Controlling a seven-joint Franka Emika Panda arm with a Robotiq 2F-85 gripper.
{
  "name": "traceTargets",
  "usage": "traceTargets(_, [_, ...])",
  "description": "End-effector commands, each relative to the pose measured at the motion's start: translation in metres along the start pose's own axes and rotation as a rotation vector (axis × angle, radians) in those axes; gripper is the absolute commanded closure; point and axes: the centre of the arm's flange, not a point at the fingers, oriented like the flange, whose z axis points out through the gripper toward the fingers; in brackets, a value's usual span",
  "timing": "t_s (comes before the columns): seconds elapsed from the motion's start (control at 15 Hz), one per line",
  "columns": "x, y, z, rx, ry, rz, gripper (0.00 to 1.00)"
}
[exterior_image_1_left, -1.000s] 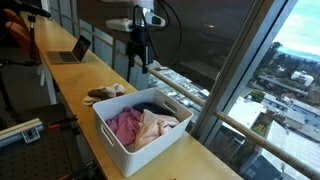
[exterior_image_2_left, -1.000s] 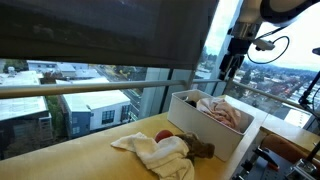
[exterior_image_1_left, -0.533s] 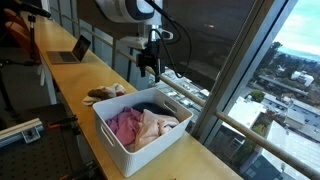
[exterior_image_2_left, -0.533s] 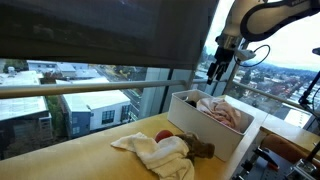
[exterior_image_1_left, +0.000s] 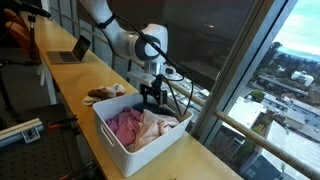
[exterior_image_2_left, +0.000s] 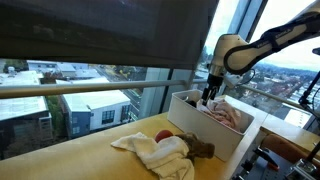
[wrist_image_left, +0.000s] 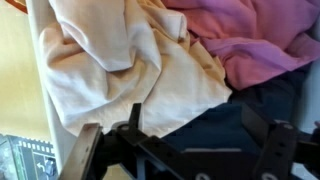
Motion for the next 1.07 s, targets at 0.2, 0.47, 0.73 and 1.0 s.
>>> traceTargets(0.2, [0.013,0.040,0.074,0.117,-0.049,-0.018,0.00])
traceTargets(0.47, [-0.007,0.045,0.139,0.205,-0.141,-0.019,0.00])
traceTargets(0.73, [-0.027,0.015,0.169,0.245,-0.202,-0.077,0.00])
traceTargets(1.0, [-0.028,-0.001,0.150,0.230,-0.193,-0.131,0.32])
